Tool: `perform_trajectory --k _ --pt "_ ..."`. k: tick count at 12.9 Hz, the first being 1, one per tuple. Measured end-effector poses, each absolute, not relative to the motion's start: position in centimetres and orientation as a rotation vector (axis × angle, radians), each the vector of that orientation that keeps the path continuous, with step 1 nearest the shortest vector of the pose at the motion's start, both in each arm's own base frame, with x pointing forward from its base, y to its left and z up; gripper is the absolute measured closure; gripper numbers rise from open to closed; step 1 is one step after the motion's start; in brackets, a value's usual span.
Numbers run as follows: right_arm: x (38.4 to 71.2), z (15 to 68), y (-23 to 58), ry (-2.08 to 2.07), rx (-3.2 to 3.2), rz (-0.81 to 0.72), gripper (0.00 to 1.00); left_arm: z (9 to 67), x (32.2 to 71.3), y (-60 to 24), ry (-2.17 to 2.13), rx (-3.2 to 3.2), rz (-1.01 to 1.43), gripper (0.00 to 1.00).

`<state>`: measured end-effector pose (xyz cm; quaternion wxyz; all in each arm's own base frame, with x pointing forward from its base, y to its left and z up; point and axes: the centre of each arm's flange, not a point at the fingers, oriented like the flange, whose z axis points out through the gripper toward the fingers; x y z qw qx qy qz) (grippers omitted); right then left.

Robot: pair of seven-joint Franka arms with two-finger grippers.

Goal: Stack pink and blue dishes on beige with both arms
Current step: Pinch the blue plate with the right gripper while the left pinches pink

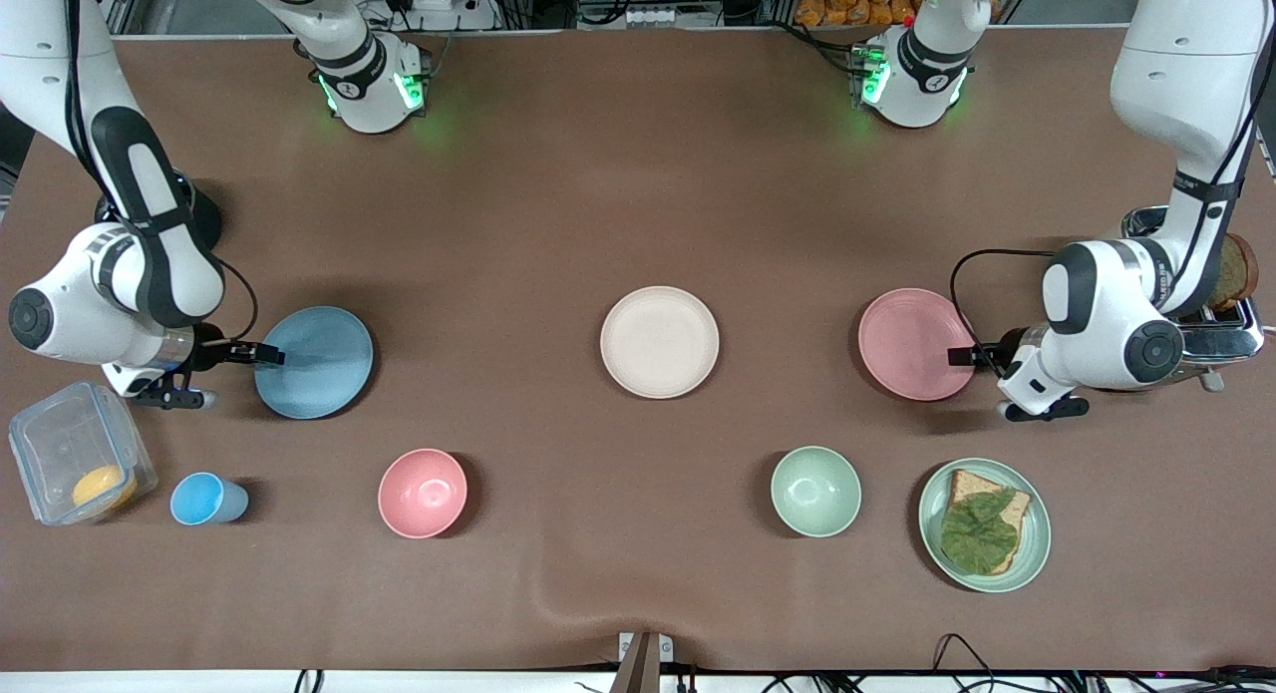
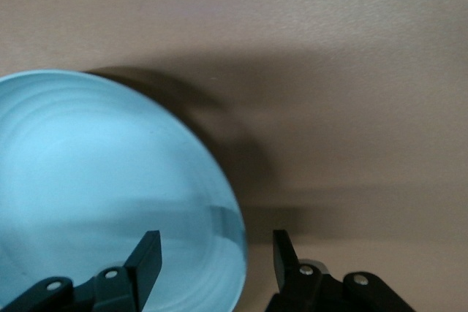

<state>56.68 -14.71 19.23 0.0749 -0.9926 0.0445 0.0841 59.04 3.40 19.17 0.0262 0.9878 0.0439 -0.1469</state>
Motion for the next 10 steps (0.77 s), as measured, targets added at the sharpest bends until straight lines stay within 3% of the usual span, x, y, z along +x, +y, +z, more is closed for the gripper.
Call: perform_trajectory --k 1,4,8,9,10 --pt "56.7 19.0 -15.0 0.13 -2.977 0.252 0.3 19.1 59.0 3.6 0.14 3.052 -0.455 0.04" --pt "56.4 17.9 -15.2 0.122 -2.97 0.277 0.33 19.1 59.0 3.5 0.132 3.05 -0.455 0.4" --pt "56.4 17.4 -14.8 0.095 -2.965 0.287 0.79 18.4 58.8 3.4 0.142 3.036 -0.471 0.83" --pt "56.5 17.6 -14.9 0.08 -2.962 0.288 0.88 18.6 58.9 3.3 0.134 3.031 -0.468 0.93" --pt "56.6 17.8 -14.9 0.065 -2.961 0.283 0.89 18.8 59.1 3.4 0.131 3.032 -0.459 0.93"
